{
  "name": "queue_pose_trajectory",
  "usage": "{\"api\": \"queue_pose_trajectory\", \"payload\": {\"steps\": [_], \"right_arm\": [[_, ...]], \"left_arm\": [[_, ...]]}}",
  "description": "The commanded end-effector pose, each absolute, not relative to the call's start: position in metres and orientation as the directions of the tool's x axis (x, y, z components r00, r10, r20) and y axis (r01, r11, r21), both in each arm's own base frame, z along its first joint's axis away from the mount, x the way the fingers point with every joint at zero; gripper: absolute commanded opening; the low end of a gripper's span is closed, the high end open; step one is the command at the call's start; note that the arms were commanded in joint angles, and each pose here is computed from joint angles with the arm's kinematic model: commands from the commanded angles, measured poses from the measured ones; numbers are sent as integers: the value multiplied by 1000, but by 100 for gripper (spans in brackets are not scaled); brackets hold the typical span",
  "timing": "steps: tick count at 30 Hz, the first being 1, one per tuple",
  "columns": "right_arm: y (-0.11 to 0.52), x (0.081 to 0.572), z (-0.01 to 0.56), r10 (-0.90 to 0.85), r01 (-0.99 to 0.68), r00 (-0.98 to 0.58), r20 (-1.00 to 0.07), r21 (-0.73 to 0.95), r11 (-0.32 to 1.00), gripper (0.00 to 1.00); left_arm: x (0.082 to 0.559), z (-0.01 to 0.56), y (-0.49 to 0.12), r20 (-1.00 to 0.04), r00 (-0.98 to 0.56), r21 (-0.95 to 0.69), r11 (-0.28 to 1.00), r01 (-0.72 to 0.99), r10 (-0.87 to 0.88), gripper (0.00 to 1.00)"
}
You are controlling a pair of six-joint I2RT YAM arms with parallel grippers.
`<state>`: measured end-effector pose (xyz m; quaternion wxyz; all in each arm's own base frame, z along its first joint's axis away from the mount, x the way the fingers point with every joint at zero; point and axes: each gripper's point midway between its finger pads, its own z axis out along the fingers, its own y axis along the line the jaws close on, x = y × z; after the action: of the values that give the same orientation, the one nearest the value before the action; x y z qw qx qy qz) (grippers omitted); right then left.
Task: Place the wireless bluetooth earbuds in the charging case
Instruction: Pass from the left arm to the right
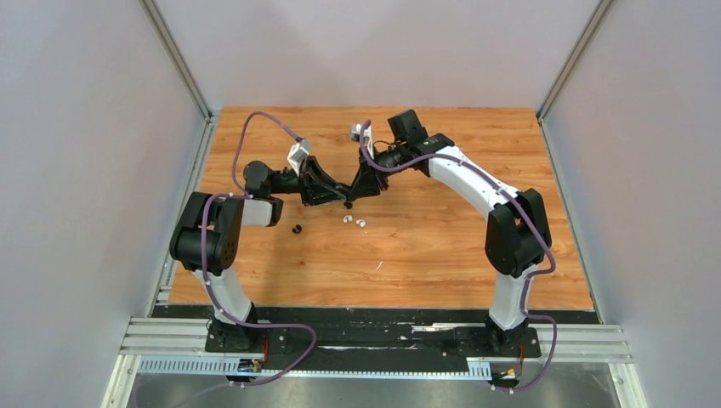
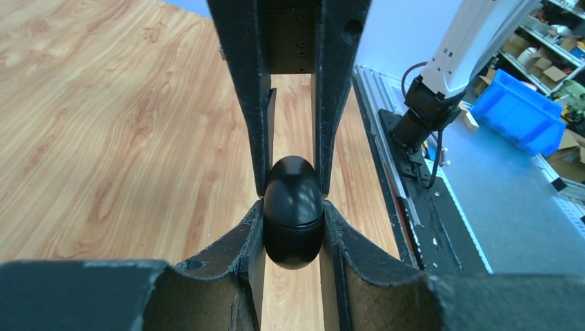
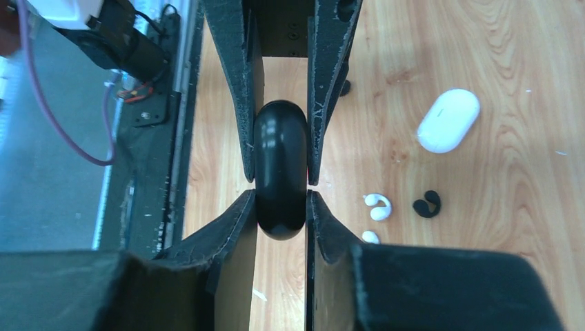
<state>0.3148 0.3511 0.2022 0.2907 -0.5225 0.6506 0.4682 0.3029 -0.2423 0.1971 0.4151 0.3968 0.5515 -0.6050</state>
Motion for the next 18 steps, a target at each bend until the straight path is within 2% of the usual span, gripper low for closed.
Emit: {"api": "queue_pose_trajectory", "payload": {"steps": [1, 9, 17, 18], "right_arm": [[345, 326, 236, -309, -916, -364, -878, 398, -51, 11], [342, 308, 240, -295, -806, -508, -810, 567, -168, 12], [339, 304, 240, -311, -664, -640, -702, 710, -236, 1], [339, 304, 239, -313, -663, -642, -700, 712, -232, 0]], "left_arm": [[288, 208, -239, -987, -152, -147, -88, 985, -56, 0], [283, 206, -238, -993, -100, -95, -92, 991, -55, 0], [281, 205, -237, -996, -63, -57, -87, 995, -59, 0], [281, 205, -237, -996, -58, -53, -83, 995, -62, 3]]}}
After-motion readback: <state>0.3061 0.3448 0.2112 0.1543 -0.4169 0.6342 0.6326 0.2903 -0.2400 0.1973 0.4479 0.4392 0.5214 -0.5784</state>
